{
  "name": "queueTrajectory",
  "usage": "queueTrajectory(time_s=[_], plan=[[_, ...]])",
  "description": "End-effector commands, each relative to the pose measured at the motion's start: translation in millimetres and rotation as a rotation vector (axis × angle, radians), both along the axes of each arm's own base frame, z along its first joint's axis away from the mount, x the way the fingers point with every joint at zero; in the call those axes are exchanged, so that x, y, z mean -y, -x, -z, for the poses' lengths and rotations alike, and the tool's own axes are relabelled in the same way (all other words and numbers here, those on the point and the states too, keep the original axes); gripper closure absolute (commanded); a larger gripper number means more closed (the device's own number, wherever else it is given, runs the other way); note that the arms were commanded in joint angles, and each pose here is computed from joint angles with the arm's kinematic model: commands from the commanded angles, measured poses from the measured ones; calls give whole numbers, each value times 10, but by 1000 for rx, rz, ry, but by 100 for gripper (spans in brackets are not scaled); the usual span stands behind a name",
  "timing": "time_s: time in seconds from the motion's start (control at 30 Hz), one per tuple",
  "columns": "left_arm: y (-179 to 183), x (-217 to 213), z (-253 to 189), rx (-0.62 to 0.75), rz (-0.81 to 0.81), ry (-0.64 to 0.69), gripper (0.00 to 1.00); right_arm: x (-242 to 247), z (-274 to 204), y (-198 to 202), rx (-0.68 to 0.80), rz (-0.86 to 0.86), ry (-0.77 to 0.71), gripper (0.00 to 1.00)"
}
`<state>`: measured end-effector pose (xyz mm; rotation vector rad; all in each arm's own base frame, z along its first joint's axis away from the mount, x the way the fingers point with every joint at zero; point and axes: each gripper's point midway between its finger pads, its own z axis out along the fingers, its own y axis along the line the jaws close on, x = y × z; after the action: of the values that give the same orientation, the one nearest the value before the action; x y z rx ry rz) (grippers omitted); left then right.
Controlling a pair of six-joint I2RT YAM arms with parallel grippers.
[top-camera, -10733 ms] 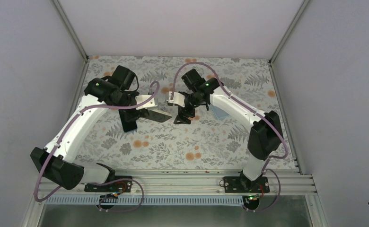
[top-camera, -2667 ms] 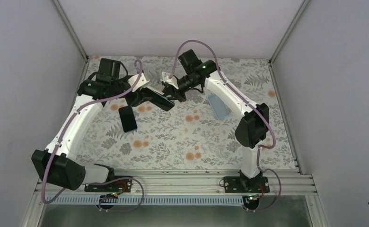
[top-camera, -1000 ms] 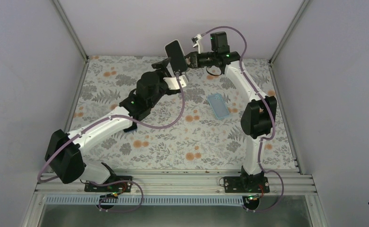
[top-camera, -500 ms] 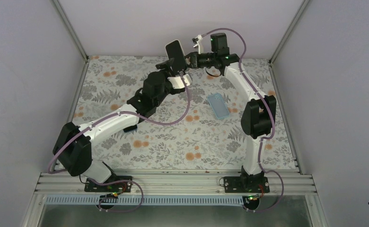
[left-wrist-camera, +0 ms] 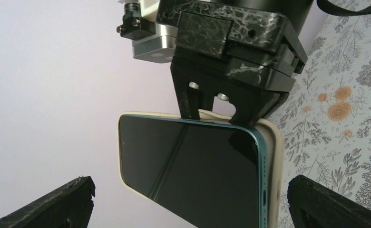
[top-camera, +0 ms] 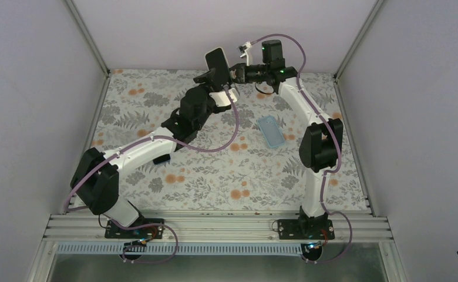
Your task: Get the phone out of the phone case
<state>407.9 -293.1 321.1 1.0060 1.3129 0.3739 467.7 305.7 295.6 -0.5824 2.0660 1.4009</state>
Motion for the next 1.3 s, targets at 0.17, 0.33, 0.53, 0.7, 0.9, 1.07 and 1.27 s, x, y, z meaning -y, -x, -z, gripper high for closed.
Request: queueTrajectory(time_s=[0.17,0.33,0.53,0.7,0.9,1.07,1.27], plan=[[-138,-14,-208,50,-48,53,0,24,-443,125,102,-42,-67,97],[-248,-94,-220,89,-128,60,0,30,-529,179,111,-51,-78,97],[-261,-235,-423,164,-204,114,0,48,-588,240,123,-56,-80,97],[-158,-520,-746,308,-313,192,1,58,-552,273,116,-57,-77,97],[66,-708,-898,522,-401,175,4,13,-586,409,55,-125,-128,97],[168,-565,-844,582,-340,157,10,3,-629,488,63,-142,-137,97],[245,-226,-678,564,-207,137,24,9,-652,533,64,-153,-143,97]])
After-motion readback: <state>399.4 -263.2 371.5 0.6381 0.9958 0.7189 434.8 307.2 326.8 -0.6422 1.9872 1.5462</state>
